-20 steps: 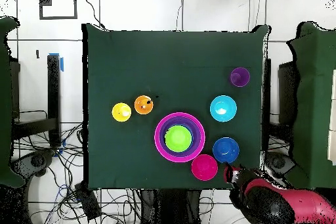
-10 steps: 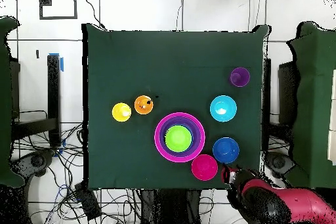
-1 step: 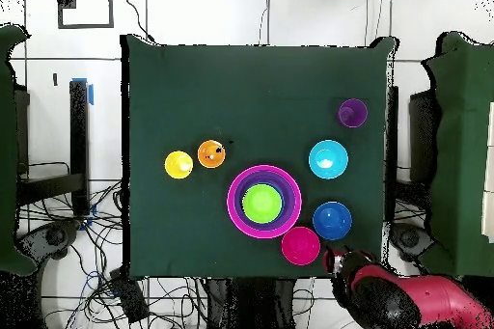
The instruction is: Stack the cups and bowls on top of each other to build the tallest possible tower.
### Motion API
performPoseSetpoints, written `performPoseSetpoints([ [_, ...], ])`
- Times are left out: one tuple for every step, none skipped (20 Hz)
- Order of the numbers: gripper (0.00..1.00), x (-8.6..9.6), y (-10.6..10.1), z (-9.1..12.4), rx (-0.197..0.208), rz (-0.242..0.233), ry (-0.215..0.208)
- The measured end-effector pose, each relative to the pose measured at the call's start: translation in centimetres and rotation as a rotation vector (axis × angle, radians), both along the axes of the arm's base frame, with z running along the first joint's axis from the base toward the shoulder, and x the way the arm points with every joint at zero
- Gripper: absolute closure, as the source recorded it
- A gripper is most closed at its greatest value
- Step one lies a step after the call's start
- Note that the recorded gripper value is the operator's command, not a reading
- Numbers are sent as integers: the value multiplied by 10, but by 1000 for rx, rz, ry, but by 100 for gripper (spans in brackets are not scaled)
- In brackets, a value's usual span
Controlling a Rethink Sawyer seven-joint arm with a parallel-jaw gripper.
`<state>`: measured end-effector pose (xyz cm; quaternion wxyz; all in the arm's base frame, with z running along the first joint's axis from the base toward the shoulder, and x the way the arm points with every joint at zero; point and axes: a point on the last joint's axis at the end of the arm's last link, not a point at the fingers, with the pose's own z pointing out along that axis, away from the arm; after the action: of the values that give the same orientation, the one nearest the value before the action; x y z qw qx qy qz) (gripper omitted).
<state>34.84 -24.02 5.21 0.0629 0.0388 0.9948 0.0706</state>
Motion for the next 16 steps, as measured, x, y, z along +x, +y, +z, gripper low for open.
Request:
performPoseSetpoints([
  [0, -2, 0, -3, 2, 0, 2],
  [0, -3, 0, -6, 6, -1, 5],
  [0, -4, 0, -9, 10, -2, 7],
  [0, -5, 0, -12, 14, -3, 8],
  [0, -6, 0, -15, 16, -3, 9],
  [0, -6, 0, -18, 19, -4, 10],
  [0, -8, 0, -22, 25, -7, 12],
  [0, -8, -1, -24, 26, -9, 13],
  [0, -8, -1, -26, 30, -12, 15],
  [0, -9, -1, -27, 33, -16, 16],
  [0, -8, -1, -29, 36, -19, 18],
  [0, -8, -1, -31, 39, -23, 19],
  [0, -8, -2, -31, 40, -24, 20],
  [0, -7, -2, -33, 43, -27, 21],
  [0, -6, -2, -34, 44, -29, 21],
  [0, -5, -3, -35, 46, -31, 23],
])
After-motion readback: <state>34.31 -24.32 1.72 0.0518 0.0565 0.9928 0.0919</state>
